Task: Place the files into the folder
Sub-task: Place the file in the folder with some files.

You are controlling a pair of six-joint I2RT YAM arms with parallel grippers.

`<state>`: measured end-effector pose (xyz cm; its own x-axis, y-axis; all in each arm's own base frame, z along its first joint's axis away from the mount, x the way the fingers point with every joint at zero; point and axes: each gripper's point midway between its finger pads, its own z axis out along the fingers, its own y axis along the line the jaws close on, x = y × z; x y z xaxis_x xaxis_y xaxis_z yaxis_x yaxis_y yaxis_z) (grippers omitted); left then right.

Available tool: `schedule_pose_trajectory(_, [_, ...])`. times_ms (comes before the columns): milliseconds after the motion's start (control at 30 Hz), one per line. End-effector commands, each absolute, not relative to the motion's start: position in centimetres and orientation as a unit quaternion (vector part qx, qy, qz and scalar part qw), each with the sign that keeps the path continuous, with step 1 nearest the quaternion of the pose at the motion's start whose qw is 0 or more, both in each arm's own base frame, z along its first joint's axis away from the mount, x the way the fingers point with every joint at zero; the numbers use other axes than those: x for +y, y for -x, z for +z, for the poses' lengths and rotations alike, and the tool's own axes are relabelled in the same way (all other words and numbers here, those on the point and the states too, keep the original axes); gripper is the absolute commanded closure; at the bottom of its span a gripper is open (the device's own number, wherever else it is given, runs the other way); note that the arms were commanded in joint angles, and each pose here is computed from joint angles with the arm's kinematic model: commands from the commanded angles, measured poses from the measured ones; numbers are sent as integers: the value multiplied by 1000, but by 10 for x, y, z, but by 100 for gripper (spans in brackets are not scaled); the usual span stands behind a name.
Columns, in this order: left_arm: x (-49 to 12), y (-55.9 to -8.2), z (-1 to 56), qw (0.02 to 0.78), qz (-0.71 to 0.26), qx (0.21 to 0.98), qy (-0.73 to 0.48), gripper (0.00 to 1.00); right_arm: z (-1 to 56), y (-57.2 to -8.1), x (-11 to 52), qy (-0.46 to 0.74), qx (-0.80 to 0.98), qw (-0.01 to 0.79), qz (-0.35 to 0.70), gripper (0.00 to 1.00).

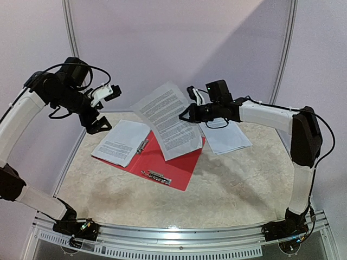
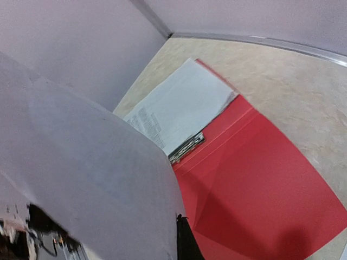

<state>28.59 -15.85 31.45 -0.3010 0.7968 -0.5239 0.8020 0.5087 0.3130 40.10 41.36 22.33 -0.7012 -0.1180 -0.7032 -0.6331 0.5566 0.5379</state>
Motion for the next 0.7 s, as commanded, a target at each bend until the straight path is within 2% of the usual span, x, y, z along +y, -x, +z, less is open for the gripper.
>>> schedule_pose_trajectory(0, [-132,-306,267,288,9,842,-456,0,230,-446,402,36,793,350,497,100])
schedule_pose_trajectory(167, [-108,-307,199,237,-9,876,-420,0,156,-457,399,-93,776,288,553,100])
schedule_pose_trajectory(333, [-95,-303,145,193,-8,891,-410,0,98,-448,392,-206,757,232,575,100])
schedule_pose_trajectory(467, [-93,-303,121,171,-19,901,-397,0,80,-435,390,-225,780,235,534,100])
schedule_pose_trajectory(667, [-101,-304,119,185,-45,899,-394,0,77,-421,375,-227,798,263,492,100])
